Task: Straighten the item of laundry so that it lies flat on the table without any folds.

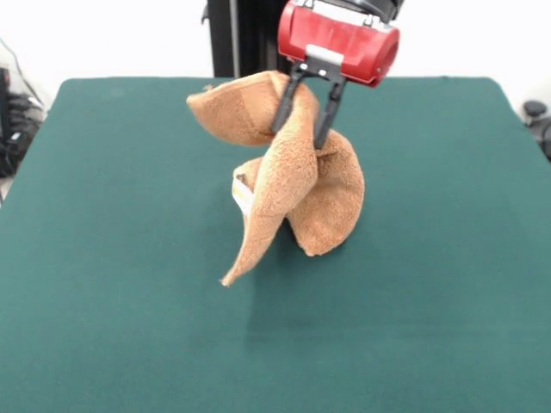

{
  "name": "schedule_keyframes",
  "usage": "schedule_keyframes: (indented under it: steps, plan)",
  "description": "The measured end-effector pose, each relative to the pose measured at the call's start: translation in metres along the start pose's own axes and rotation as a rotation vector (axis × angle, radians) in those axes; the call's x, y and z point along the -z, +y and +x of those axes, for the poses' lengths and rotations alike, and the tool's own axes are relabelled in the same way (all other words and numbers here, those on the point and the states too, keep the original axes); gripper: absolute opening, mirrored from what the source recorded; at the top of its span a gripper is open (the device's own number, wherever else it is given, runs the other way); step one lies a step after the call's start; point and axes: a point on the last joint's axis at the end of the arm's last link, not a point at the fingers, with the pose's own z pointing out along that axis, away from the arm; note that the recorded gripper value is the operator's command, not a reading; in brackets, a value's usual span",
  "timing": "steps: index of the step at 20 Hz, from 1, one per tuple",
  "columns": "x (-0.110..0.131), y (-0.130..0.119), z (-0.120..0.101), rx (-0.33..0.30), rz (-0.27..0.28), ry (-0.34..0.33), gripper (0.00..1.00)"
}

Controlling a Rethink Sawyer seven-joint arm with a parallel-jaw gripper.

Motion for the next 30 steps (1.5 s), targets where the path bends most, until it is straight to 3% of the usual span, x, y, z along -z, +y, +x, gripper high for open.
schedule_keyframes:
  steps: [11, 22, 26, 30]
  plan:
    - [-0.001, -0.008, 0.004, -0.042, 0.019, 0.014, 1.0]
    - [-0.005, -0.023, -0.007, -0.064, 0.005, -0.024, 1.0]
    - [-0.009, -0.04, -0.012, -0.067, -0.016, -0.026, 1.0]
    - [-0.016, -0.075, -0.019, -0.075, -0.035, -0.005, 1.0]
